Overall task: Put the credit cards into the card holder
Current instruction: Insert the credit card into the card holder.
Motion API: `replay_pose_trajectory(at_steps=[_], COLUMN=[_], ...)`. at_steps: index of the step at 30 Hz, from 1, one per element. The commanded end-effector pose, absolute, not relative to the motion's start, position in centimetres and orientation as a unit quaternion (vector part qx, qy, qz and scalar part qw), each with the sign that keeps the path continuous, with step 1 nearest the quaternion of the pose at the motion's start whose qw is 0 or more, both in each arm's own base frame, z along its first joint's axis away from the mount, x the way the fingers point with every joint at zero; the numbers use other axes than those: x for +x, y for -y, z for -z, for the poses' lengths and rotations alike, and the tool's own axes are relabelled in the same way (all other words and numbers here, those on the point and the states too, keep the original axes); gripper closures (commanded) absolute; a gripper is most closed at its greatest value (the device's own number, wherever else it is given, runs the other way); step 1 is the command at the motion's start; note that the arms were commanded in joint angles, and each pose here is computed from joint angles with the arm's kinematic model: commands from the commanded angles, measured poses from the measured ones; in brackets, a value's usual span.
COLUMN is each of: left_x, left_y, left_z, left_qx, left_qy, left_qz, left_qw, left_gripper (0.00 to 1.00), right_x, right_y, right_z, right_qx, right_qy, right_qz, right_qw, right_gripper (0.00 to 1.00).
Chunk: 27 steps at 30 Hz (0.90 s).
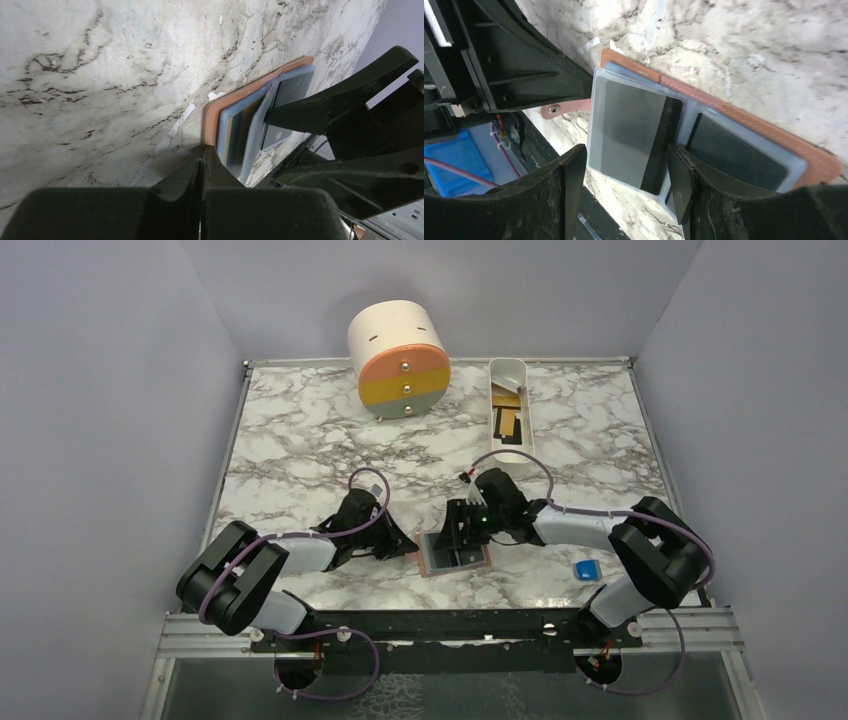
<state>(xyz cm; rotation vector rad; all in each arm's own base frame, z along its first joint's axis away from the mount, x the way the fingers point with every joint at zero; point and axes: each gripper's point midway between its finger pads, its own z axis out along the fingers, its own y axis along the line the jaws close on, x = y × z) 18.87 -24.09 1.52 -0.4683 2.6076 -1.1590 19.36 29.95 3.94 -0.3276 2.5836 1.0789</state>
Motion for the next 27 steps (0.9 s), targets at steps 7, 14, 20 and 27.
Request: replay_pose_trajectory(at_steps=[7, 14, 20, 27], left_x=[17.2, 17.2, 17.3, 17.6], left_y=[22.1, 22.1, 22.2, 22.4], left_z=[1.5, 1.4, 1.2, 0.9], left_qx=[-0.173, -0.171, -0.171, -0.170], left_qy=[-0.920, -0.920, -0.918, -0.917], left_qz=[0.335, 0.336, 0.339, 0.342], left_qw=[0.108, 0.108, 0.111, 0.113], left_gripper=[1.00, 1.00, 1.00, 1.00], right_x=[17.1, 18.4, 17.9, 17.3], right_y=[-30.0, -29.2, -29.3, -30.6], right_z=[-3.1, -4.7, -4.0, -3.2], right_qx=[-0.109, -0.102, -0.094, -0.101], right_qy=[-0.913, -0.920, -0.924, -0.925], right_qz=[-0.366, -0.336, -0.332, -0.334], right_qw=[0.141, 0.174, 0.164, 0.149], right_gripper=[0.42, 0.40, 0.37, 0.39])
